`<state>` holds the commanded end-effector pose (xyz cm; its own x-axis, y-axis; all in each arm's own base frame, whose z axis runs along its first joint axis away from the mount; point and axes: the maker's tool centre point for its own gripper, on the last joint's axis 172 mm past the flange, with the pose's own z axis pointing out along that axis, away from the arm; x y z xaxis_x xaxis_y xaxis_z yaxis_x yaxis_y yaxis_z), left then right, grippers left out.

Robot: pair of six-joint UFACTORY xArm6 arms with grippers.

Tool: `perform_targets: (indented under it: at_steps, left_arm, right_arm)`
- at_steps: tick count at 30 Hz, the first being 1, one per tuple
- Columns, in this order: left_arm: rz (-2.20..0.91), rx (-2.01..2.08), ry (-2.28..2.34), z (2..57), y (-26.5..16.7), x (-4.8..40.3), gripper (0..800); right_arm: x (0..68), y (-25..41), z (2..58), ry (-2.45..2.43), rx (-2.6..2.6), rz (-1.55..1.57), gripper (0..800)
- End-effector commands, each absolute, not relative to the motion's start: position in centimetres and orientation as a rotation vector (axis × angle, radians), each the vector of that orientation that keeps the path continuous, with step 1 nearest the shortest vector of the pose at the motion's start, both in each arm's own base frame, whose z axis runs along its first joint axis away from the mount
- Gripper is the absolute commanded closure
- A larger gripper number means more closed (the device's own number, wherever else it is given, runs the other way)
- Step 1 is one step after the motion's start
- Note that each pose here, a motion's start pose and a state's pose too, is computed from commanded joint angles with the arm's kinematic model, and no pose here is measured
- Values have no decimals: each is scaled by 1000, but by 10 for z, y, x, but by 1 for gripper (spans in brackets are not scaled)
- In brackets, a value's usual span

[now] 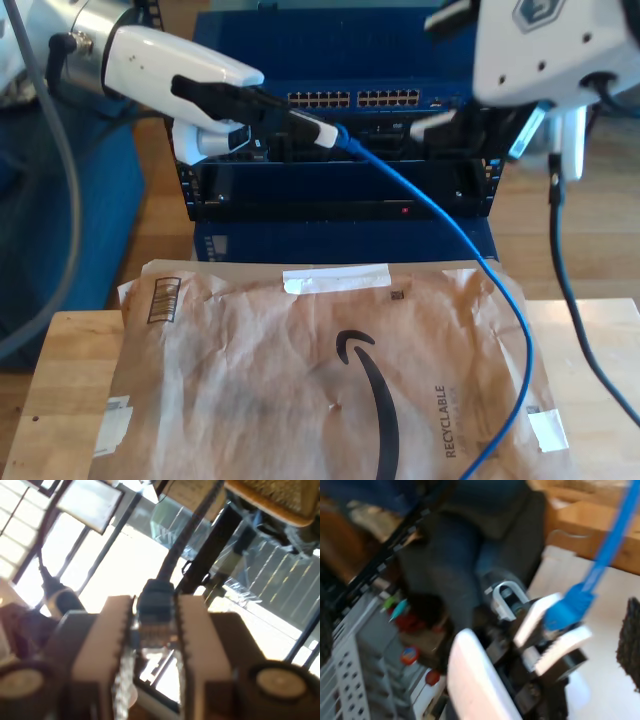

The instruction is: Grab the cable and plug it in

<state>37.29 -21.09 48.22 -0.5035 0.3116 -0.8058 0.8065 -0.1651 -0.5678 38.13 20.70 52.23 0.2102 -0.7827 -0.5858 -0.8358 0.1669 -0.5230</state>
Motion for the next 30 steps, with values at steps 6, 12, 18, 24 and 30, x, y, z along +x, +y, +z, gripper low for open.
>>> perform_targets:
  at_steps: [6,12,18,24,30]
  left_arm:
    - [-1798,1243,1701,490,-210,371,795]
    - [-1897,1187,1607,510,-202,371,794]
    - [-1958,1146,1551,519,-196,375,794]
    - [-2019,1146,1486,527,-194,370,794]
    - [-2050,1153,1461,528,-192,366,794]
  right_arm:
    - [370,216,539,1454,-1636,27,12]
    - [362,231,548,1323,-1685,-32,17]
    - [342,227,561,1234,-1652,-97,18]
    - [336,236,556,1157,-1679,-131,22]
    - [339,253,556,1093,-1646,-161,45]
